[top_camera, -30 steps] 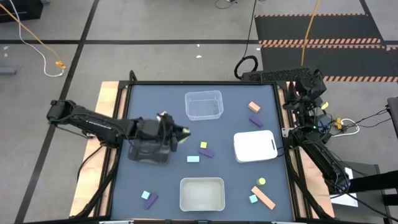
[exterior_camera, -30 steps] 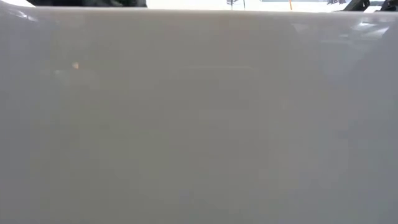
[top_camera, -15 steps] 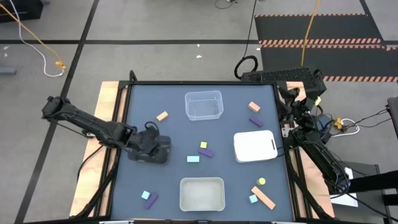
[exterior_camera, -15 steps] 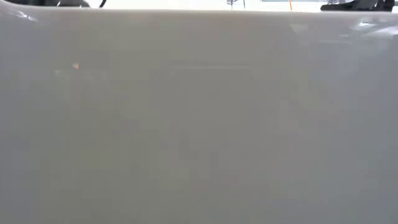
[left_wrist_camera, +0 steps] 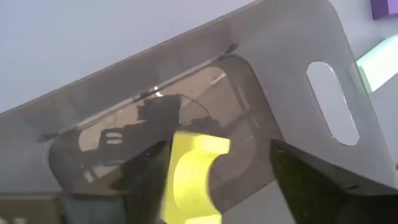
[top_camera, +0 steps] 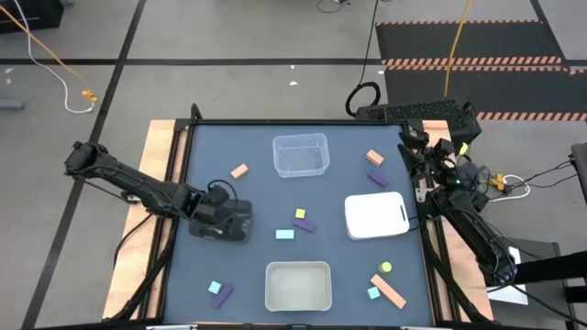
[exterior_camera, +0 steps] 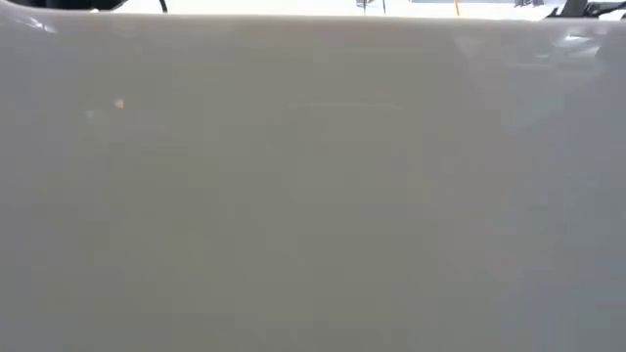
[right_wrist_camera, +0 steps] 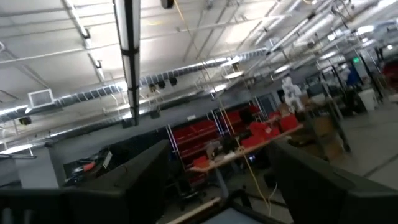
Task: Sort & place blocks by color
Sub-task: Put the top right brown block into the white bin
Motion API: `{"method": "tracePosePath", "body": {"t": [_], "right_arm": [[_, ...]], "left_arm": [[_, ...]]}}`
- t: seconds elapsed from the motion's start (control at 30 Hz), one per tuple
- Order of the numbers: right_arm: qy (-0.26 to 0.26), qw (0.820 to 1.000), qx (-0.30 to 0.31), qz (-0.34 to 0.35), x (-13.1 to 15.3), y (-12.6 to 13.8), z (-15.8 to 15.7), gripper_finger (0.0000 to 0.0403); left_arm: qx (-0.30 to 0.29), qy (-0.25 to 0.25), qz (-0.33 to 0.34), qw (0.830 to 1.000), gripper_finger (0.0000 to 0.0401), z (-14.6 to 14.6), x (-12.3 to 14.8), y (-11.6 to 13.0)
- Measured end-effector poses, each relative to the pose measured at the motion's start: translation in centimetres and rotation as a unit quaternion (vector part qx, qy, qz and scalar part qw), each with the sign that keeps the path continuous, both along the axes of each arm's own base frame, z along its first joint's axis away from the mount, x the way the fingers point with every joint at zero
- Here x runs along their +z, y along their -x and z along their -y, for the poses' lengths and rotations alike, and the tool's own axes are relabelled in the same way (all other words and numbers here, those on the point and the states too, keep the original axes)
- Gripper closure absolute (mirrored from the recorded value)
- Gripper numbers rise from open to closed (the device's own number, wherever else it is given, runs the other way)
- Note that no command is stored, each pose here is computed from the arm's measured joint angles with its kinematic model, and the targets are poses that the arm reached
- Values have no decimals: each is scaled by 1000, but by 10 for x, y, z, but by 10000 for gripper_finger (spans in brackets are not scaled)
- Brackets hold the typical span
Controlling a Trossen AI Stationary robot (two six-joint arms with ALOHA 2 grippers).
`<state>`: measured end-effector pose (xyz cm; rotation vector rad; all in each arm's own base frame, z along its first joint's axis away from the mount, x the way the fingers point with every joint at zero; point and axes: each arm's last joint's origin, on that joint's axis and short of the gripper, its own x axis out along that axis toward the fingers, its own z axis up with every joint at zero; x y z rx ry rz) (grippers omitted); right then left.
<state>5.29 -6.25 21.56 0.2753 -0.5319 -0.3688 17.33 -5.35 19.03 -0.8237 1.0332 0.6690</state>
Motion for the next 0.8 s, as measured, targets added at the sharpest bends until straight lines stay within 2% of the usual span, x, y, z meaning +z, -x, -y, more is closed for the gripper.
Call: {"method": "tracePosePath", "body": {"t": [0.1,0.23,0.33,0.43,0.57,0.7,0.8], "right_arm": [[13,1000,-8,-7,0,0,0,135],[32,999,-22,-15,0,0,0,139],[17,999,-42,-8,0,0,3,139],[-7,998,-48,-36,-4,-4,9,139],[-23,996,-55,-69,9,-8,17,139],[-16,993,-63,-95,31,-14,26,139],[-30,987,-70,-143,40,-20,37,139]], "left_arm": [[9,2,2,1000,78,0,0,0],[15,2,16,1000,71,-1,1,-2],[14,7,41,999,82,-2,4,-6],[1,9,81,997,99,-3,8,-15],[-23,10,145,989,118,-2,15,-26],[-47,3,208,977,131,-3,24,-37],[-64,-9,255,965,137,-4,31,-44]]}}
